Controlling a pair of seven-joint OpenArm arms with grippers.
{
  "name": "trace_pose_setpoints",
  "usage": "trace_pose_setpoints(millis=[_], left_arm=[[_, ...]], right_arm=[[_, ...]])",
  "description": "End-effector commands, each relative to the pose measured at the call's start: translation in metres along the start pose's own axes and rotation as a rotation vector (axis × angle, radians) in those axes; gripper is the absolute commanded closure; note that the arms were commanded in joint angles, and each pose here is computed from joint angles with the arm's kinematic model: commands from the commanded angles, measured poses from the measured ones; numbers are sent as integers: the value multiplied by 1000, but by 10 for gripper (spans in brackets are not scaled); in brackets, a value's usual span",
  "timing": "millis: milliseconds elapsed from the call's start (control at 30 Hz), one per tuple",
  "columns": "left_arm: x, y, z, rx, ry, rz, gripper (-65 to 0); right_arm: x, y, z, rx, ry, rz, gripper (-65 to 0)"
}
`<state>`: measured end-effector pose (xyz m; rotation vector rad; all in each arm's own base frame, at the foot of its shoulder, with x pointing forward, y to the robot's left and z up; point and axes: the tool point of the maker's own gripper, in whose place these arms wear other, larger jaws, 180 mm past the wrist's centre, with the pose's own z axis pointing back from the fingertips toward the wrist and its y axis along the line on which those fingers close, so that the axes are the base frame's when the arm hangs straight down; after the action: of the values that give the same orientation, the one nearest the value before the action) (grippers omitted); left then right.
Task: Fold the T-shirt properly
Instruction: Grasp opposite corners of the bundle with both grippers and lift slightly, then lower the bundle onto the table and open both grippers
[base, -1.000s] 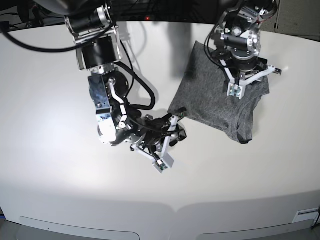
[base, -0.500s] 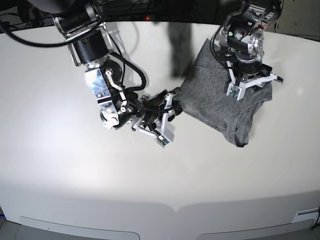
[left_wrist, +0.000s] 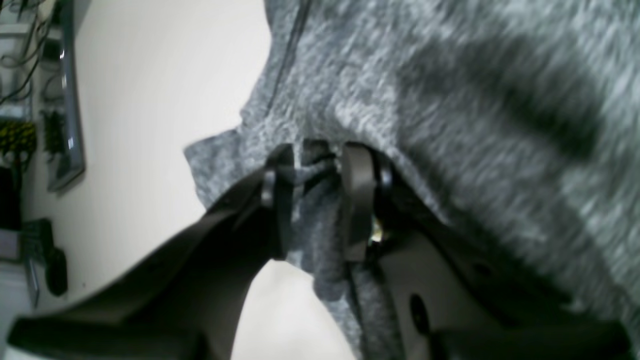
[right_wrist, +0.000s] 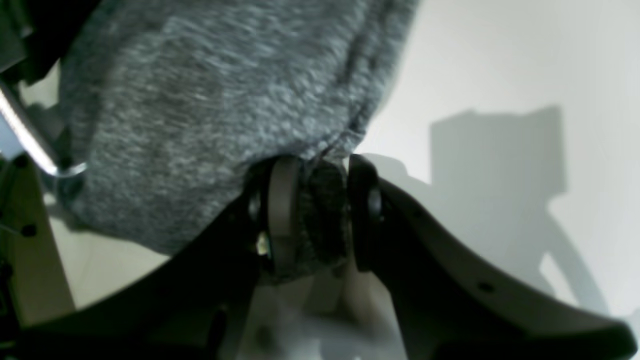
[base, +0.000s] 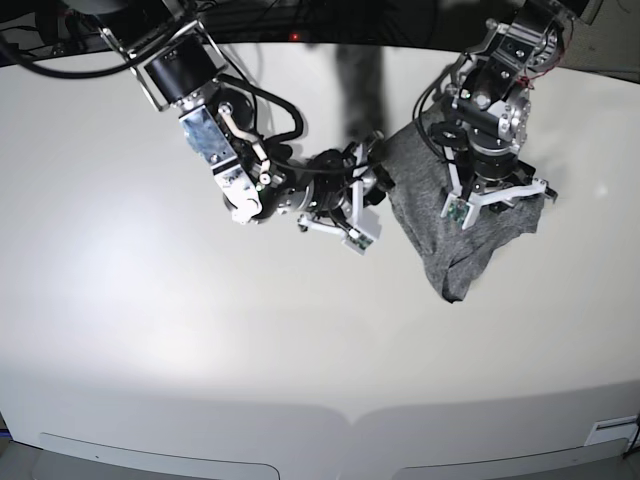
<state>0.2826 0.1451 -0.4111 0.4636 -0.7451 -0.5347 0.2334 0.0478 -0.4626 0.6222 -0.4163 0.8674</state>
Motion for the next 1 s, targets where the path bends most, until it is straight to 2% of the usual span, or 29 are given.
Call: trace_pose_setpoints(millis=[0, 133, 433, 733, 967], left_arm=[[13, 7, 0, 10, -42, 13, -163], [19, 1, -1, -29, -63, 16, -164], [22, -1, -2, -51, -62, 30, -164], [22, -1, -2, -56, -64, 34, -164], [32, 7, -4, -37, -81, 36, -164]], right_arm=[[-43, 3, 2, -13, 167, 23, -168], [-48, 22, 10, 12, 136, 33, -168], [-57, 46, 16, 51, 116, 26, -168], [-51, 54, 11, 67, 104, 23, -168], [-36, 40, 16, 36, 56, 26, -168]])
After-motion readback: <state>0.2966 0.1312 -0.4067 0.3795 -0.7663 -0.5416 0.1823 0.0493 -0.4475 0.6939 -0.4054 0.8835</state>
